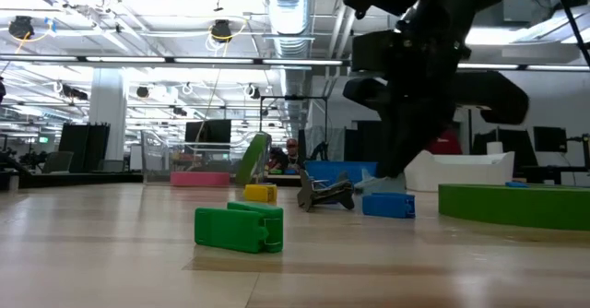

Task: Pick and place Stapler, Stapler remover, tape
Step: Put the gray staple remover into the white bin

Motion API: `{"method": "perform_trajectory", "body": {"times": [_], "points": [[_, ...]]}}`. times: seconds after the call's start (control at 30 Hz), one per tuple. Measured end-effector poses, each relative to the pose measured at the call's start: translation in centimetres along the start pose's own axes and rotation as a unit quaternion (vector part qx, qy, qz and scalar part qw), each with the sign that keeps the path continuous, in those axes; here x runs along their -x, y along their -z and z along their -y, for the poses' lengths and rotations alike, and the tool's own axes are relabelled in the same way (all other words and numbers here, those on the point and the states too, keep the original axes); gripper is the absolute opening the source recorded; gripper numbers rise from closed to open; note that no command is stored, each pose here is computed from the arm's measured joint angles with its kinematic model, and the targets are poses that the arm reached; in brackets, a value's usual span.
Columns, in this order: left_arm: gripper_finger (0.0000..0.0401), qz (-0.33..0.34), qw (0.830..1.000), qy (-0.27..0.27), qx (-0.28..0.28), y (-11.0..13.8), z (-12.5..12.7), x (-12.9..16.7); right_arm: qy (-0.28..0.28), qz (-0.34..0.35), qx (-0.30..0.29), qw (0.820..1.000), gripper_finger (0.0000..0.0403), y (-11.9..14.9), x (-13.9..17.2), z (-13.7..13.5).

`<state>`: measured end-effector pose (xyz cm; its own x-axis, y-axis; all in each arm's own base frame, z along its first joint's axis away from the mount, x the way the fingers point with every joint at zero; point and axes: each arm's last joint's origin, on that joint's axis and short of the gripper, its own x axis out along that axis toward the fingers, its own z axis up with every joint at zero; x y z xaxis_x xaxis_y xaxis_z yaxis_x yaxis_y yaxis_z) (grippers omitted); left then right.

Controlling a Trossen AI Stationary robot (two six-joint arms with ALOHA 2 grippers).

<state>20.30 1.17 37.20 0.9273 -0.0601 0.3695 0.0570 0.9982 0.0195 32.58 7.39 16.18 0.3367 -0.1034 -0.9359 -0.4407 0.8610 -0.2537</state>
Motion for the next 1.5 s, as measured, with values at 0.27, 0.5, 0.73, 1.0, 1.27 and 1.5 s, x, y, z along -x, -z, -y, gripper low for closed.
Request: {"method": "perform_trajectory", "body": {"times": [0.27, 0.5, 0.73, 1.0, 1.27, 1.5], "points": [[0.0182, 0.0, 1.0, 0.0, 0.0, 0.0, 0.0, 0.0, 0.035, -0.032, -0.071, 0.996, 0.0, 0.0, 1.0, 2.7], [0.0182, 0.0, 1.0, 0.0, 0.0, 0.0, 0.0, 0.0, 0.082, -0.03, -0.123, 0.988, 0.0, 0.6, 3.9, 5.0], [0.0182, 0.001, 1.0, 0.0, 0.0, 0.0, 0.0, 0.0, 0.129, -0.009, -0.21, 0.969, 0.0, 3.0, 8.3, 7.7], [0.0182, 0.002, 1.0, 0.0, 0.001, 0.0, 0.0, 0.0, 0.178, -0.009, -0.292, 0.94, 0.0, 7.0, 12.3, 10.8], [0.0182, 0.002, 1.0, 0.0, 0.001, 0.0, 0.0, 0.0, 0.215, -0.022, -0.366, 0.905, 0.0, 11.7, 14.2, 12.9], [0.0182, 0.002, 1.0, 0.0, 0.001, 0.0, 0.0, 0.0, 0.242, -0.025, -0.439, 0.865, 0.0, 16.2, 14.2, 12.6]]}}
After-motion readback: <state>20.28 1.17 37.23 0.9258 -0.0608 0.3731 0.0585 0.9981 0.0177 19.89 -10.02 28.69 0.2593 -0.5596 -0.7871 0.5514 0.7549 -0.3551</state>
